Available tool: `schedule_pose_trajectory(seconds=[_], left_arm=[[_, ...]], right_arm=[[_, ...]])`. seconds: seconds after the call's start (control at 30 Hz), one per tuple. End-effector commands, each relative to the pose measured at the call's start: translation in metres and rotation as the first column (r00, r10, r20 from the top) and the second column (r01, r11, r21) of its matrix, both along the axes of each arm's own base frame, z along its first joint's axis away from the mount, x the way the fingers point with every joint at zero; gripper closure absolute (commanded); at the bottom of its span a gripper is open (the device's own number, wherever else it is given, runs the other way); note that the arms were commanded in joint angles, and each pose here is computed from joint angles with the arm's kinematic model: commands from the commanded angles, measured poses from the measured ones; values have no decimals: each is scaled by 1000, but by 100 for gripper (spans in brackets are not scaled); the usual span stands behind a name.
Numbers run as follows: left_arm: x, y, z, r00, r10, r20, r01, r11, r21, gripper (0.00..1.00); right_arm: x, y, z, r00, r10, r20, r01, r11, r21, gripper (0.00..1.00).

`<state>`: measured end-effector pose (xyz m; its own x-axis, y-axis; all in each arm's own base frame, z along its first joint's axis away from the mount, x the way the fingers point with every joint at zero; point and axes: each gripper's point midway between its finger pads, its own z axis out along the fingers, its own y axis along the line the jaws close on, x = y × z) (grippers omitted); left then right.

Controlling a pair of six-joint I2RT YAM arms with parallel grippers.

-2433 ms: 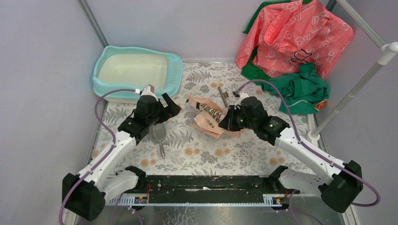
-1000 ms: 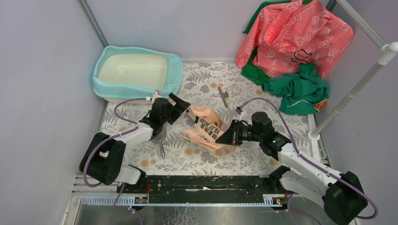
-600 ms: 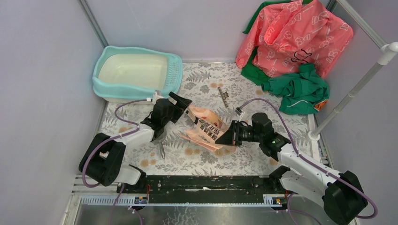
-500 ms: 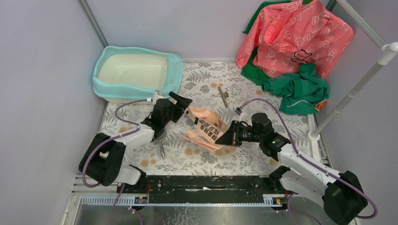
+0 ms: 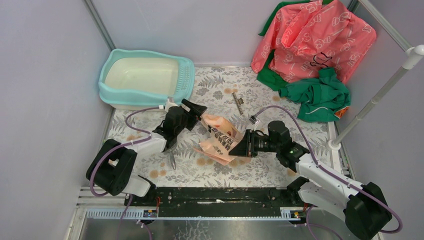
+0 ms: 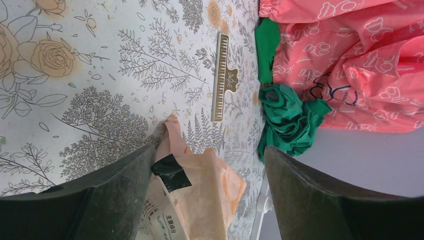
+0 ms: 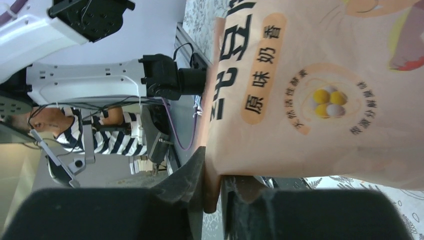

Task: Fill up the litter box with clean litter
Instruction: Open the cat litter bag at the center of the board.

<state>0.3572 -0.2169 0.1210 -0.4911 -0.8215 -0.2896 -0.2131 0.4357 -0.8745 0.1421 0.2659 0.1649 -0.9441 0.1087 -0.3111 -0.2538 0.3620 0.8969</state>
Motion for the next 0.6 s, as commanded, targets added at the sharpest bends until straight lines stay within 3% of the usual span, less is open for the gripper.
schedule_pose_trajectory(seconds=[0.0, 0.1, 0.2, 0.57], left_arm=[[3, -5, 14, 998, -2, 68, 5, 999, -41, 16], [2, -5, 16, 997, -1, 74, 4, 999, -49, 29], [1, -7, 18, 997, -7, 75, 11, 998, -57, 33], [-13, 5, 36, 995, 6, 100, -2, 999, -35, 26]], right_arm=[[-3, 7, 41, 989, 52, 137, -68, 991, 113, 72], [-3, 6, 41, 989, 47, 139, -62, 992, 106, 63], [-3, 5, 40, 990, 40, 139, -54, 994, 99, 57], [3, -3, 30, 988, -18, 151, 12, 999, 39, 49]])
